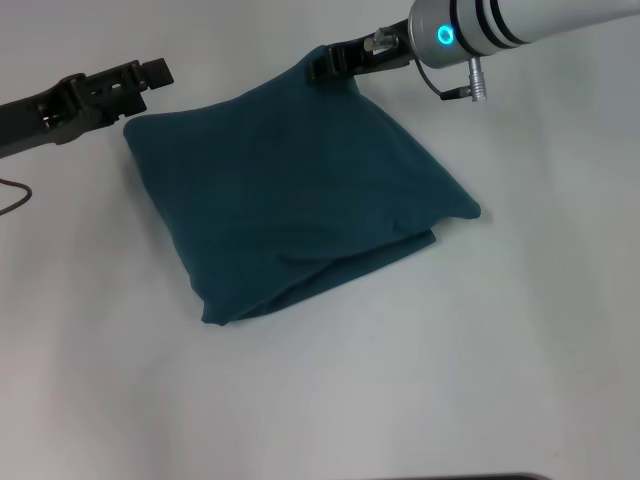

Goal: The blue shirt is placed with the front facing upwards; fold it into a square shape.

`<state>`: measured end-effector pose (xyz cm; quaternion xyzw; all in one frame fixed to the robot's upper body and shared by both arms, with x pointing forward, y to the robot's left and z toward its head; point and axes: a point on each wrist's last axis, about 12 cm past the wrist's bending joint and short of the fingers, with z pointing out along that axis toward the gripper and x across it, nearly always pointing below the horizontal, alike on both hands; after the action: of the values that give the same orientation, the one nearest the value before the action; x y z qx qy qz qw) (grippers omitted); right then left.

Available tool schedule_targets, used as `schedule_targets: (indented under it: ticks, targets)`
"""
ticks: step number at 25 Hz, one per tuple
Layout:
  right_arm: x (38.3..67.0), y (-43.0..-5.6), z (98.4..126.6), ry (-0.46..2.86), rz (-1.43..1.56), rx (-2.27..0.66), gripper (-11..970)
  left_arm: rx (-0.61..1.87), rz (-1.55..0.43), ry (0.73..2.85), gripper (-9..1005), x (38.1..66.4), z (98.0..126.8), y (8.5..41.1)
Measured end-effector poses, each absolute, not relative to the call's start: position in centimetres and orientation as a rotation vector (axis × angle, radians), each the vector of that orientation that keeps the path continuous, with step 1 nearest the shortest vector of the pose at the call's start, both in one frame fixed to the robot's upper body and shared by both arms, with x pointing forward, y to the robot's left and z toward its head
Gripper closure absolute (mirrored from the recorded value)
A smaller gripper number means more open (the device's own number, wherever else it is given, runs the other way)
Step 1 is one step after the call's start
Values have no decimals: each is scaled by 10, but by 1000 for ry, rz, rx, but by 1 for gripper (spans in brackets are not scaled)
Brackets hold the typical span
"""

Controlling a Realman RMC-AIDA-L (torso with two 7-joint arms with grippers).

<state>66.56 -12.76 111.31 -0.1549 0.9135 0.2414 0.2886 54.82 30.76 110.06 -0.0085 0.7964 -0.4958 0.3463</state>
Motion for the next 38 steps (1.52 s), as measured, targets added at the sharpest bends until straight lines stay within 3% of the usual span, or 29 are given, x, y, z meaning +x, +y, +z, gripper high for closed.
schedule_targets:
  ticks: [7,17,27,32,38]
  targets:
    - [664,-140,1115,2438,668,-400,526,-20,-1287,2064,123,548,1101,307]
    - [655,-179,1148,2325,752,-388,172,-20,-1288,2064,123,548,1101,307]
    - [613,-215,1144,2262,962,-594,155,-50,-1389,2004,123,539,1108,316]
    - [573,-246,1124,2131,1100,-700,155,-143,-1517,2010,123,541,1106,307]
    - [536,-280,1092,2123,1176,-615,158,-251,-1618,1951,122,549,1108,298]
